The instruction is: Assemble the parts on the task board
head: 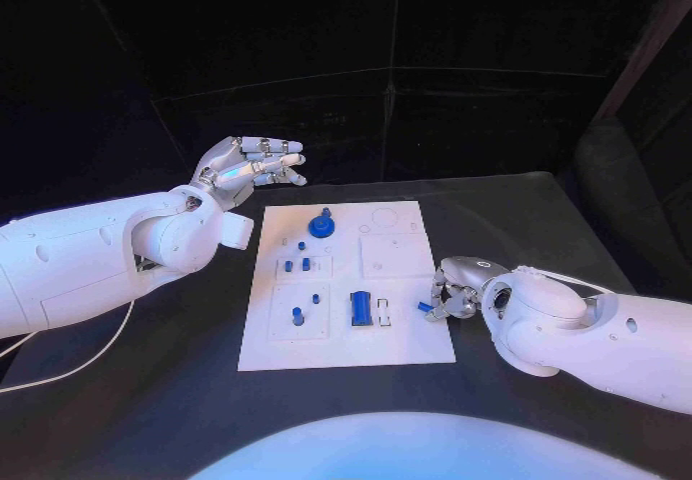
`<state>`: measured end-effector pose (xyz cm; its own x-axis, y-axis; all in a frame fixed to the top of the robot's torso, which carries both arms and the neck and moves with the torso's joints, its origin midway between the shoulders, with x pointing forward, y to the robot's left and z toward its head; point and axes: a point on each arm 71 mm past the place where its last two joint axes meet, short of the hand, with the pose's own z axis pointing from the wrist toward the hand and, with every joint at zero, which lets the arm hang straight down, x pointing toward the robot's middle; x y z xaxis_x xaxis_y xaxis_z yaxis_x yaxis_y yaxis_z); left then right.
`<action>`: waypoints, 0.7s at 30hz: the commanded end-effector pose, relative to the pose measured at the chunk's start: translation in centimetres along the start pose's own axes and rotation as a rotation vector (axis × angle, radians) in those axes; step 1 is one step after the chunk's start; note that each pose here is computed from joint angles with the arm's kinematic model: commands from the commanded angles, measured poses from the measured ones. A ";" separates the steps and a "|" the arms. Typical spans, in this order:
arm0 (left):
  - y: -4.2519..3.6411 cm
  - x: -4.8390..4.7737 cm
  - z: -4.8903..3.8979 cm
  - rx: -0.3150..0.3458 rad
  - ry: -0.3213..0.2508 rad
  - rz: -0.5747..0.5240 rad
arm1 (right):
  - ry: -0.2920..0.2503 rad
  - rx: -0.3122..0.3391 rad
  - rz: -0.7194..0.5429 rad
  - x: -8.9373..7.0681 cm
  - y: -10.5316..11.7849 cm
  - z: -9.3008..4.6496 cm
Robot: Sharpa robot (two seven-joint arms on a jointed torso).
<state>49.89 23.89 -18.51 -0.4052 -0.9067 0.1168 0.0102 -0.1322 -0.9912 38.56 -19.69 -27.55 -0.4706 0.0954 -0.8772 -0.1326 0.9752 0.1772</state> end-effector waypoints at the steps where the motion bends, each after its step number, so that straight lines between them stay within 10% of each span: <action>1: -0.13 0.11 0.01 0.007 0.009 -0.007 | 0.011 0.023 -0.055 0.5 -0.2 -0.1; 21: -0.12 0.13 0.03 0.006 0.009 -0.007 | -0.024 0.018 0.054 0.1 0.4 -1.4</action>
<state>49.87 23.88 -18.51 -0.4054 -0.9066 0.1170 0.0100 -0.1323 -0.9912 37.26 -19.62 -27.13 -0.4609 0.1110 -0.8805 -0.1197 0.9753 0.1856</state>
